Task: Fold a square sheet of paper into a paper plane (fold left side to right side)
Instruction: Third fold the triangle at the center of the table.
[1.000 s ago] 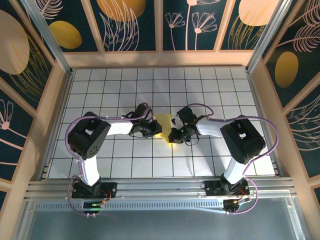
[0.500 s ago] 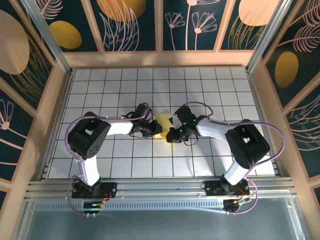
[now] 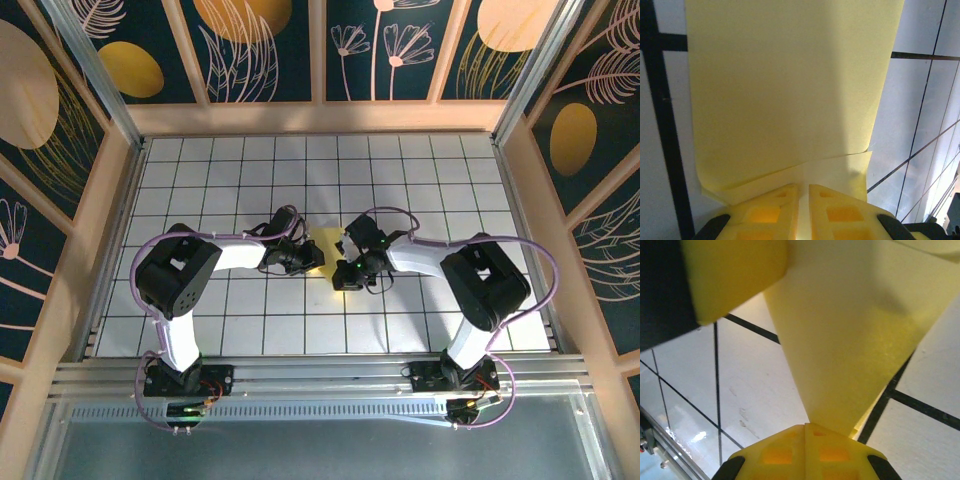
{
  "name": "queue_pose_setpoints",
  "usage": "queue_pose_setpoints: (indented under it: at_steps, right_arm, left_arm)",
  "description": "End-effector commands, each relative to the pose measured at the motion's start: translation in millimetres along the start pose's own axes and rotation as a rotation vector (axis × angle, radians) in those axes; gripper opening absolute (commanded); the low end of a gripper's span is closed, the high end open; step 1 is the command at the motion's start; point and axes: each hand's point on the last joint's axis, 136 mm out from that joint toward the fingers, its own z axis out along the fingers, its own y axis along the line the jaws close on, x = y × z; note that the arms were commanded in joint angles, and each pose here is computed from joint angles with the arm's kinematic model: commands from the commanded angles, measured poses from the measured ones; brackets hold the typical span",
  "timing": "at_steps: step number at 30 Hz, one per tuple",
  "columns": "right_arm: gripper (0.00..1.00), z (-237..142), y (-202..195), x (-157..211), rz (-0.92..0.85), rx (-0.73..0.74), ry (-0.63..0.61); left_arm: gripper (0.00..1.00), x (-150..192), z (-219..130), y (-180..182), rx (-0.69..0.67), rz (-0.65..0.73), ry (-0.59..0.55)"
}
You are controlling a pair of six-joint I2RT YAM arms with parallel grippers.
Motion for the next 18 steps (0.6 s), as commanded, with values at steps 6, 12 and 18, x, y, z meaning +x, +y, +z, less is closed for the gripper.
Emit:
queue_pose_setpoints:
  at_steps: [6, 12, 18]
  right_arm:
    - [0.04, 3.8, -6.8, -0.3, -0.012, 0.051, 0.015]
    - [0.04, 3.4, -7.3, -0.7, -0.015, 0.055, 0.014]
    - [0.04, 5.3, -11.4, 4.4, -0.01, 0.062, 0.031]
  left_arm:
    - [0.15, 5.3, 4.7, 20.9, -0.085, -0.021, 0.018]
    - [0.15, 5.3, 4.8, 20.8, -0.085, -0.019, 0.018]
    - [0.14, 5.4, 4.6, 21.1, -0.088, -0.018, 0.017]
